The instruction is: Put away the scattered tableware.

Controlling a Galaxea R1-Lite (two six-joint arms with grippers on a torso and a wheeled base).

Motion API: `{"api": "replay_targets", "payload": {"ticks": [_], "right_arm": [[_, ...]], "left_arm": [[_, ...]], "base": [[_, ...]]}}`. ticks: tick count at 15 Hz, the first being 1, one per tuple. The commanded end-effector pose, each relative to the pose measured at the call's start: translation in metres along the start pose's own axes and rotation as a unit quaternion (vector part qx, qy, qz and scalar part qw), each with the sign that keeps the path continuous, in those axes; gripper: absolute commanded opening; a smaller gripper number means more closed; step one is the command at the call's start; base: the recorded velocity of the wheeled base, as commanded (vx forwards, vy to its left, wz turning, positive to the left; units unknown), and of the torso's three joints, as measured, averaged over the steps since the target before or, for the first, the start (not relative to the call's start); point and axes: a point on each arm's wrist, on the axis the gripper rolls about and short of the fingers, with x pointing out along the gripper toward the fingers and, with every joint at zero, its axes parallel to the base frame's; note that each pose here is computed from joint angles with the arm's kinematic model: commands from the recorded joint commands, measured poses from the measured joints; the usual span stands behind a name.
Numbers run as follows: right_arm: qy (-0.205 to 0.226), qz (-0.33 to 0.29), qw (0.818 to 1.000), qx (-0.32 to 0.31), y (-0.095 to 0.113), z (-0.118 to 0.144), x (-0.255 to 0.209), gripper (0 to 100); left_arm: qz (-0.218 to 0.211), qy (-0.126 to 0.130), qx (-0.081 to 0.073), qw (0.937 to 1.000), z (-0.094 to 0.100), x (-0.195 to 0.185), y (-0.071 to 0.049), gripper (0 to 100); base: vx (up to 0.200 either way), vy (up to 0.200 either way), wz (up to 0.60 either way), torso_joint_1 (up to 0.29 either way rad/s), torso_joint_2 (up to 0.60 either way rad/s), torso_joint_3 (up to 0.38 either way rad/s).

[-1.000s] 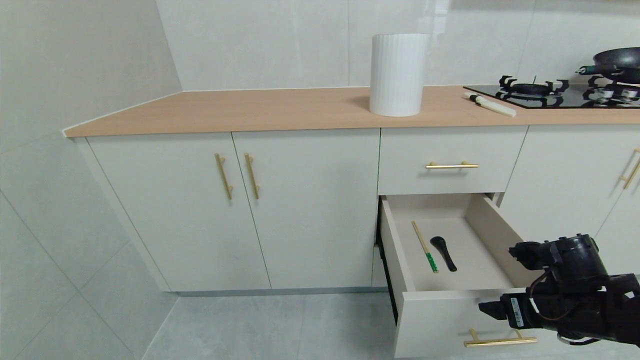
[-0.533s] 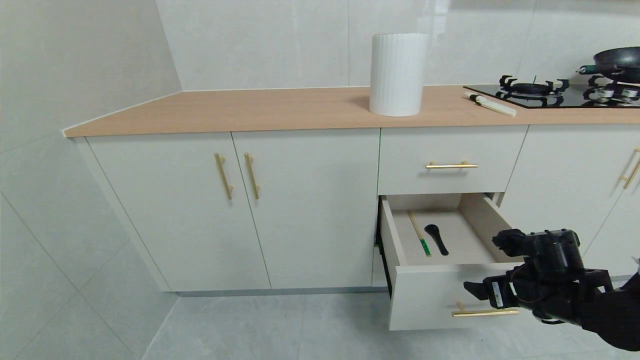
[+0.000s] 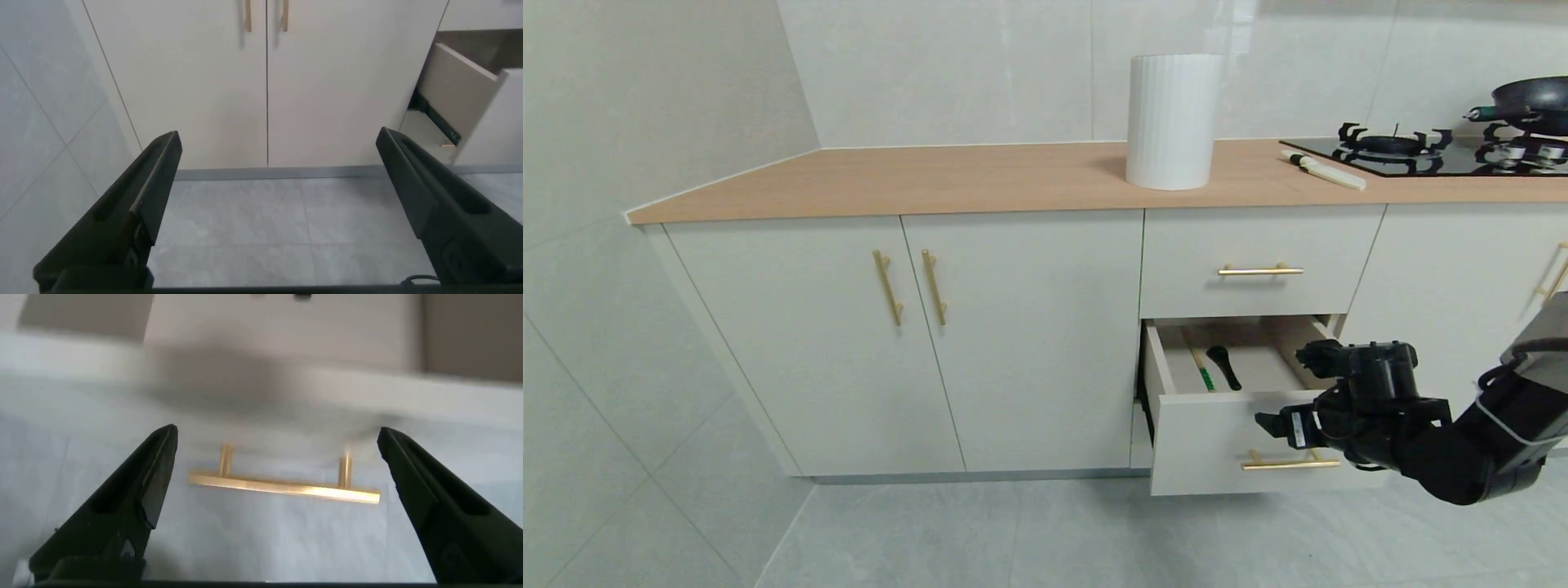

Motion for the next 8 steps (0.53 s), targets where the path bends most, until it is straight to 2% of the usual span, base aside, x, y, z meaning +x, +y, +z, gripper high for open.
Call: {"api": "replay_targets", "payload": {"ticks": [1, 8], "right_arm": [[-0.003, -0.005, 1.0, 0.004, -0.003, 0.002, 0.023, 100], [-0.049, -0.022, 0.998, 0.017, -0.013, 0.022, 0.075, 100]], "left_arm": [[0.0, 0.0, 0.0, 1.0, 0.0, 0.0, 0.0, 100], [0.0, 0.0, 0.0, 1.0, 0.0, 0.0, 0.0, 100]], "base": [[0.0, 0.0, 0.0, 0.0, 0.0, 0.0], [0.0, 0.0, 0.0, 0.0, 0.0, 0.0]]}}
